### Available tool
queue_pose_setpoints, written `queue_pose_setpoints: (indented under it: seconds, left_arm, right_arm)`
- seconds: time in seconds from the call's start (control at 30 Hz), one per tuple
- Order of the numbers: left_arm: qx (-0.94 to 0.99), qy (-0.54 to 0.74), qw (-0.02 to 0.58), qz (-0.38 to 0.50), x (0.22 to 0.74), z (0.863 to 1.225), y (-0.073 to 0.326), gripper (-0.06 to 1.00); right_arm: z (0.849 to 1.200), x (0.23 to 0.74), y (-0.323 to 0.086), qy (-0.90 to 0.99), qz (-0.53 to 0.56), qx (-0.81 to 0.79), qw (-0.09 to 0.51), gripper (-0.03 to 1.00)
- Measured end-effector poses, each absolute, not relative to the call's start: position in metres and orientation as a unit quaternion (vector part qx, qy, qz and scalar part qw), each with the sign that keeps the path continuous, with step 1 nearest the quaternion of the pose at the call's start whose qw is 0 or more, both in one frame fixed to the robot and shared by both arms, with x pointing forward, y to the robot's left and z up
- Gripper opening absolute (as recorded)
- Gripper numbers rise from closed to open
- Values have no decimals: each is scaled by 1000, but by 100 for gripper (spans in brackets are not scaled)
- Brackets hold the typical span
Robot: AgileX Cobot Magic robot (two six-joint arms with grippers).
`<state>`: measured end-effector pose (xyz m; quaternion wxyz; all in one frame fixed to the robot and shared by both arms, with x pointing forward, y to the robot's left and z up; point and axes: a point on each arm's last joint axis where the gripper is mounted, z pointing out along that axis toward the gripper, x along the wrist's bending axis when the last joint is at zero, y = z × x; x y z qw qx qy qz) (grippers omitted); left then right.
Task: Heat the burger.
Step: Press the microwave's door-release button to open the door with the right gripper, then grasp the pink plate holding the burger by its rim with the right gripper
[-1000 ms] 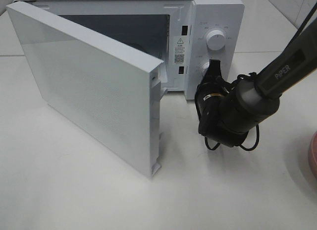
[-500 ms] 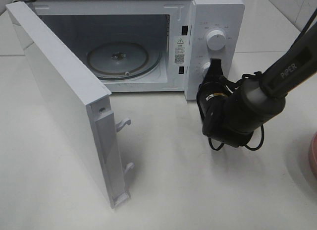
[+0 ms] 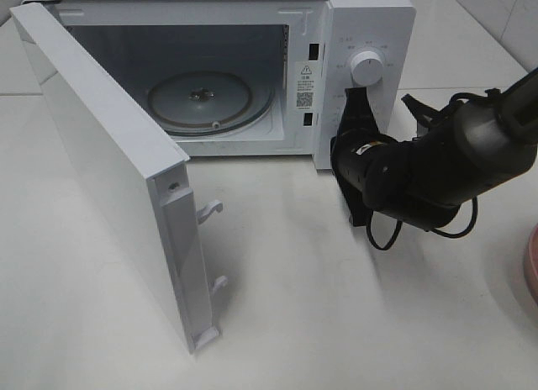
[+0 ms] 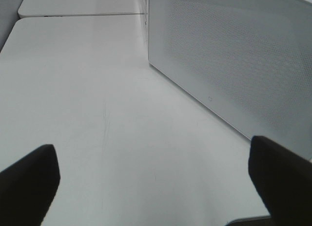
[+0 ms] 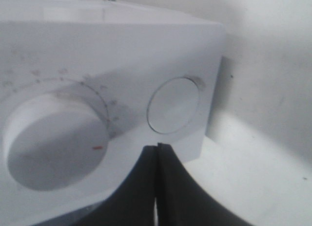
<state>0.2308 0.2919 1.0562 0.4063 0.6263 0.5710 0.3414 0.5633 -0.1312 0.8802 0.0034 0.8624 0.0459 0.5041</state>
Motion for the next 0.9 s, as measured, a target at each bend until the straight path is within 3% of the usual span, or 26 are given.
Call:
queue_pose_setpoints:
  seconds: [0.5, 0.9]
  left_arm:
    - [626, 571, 406, 341, 231, 1056, 292, 97]
    - [626, 571, 406, 341, 231, 1056, 292, 97]
  right_arm:
    - [897, 530, -125, 278, 402, 872, -7, 2]
    - [931, 499, -120, 603, 322, 730, 10, 3]
